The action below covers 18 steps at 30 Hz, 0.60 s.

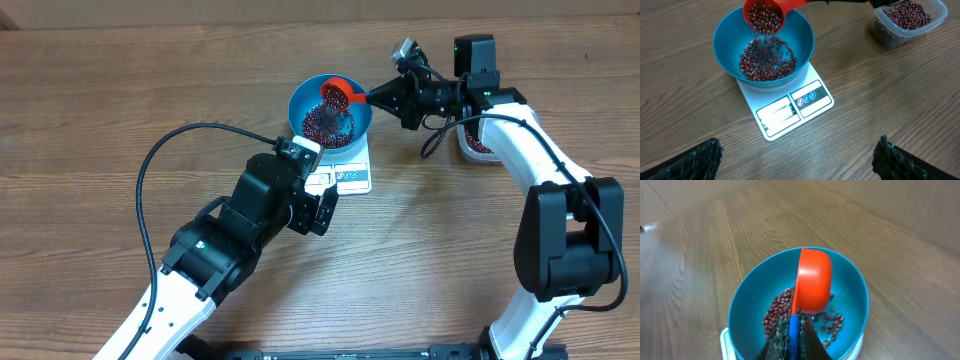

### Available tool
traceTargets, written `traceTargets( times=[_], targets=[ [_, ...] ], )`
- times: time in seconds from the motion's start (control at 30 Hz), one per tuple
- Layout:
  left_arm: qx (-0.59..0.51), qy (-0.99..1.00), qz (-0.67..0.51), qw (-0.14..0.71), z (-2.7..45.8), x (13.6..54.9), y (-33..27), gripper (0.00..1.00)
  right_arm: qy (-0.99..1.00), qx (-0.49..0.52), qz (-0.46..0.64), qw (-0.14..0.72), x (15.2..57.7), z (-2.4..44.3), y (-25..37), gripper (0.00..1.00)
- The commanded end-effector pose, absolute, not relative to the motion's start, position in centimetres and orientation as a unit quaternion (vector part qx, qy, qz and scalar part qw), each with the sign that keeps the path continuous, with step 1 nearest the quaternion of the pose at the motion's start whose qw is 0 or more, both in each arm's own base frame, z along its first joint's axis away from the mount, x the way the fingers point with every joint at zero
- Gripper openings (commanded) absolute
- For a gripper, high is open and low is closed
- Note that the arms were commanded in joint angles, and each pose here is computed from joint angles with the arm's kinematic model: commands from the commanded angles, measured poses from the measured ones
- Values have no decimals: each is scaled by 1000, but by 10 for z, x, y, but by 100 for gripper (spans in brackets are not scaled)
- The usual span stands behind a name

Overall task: Scoop item into bowl and weigh 150g on scale
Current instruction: 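Tilt the red scoop to pour beans into the teal bowl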

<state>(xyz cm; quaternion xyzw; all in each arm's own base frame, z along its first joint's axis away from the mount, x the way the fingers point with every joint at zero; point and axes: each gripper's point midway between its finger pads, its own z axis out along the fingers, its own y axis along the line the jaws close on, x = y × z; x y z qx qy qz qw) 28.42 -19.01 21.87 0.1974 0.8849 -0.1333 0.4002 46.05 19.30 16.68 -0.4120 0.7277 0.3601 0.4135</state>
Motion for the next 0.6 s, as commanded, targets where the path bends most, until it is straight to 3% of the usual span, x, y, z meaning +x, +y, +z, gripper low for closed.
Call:
traceTargets(
  times=[0.0, 0.57],
  targets=[
    [205, 884, -130, 400, 216, 284, -189, 99, 673, -482, 320, 461, 456, 192, 196, 4],
    [205, 884, -128, 400, 216, 284, -188, 99, 530, -640, 197, 521, 452, 189, 196, 4]
  ],
)
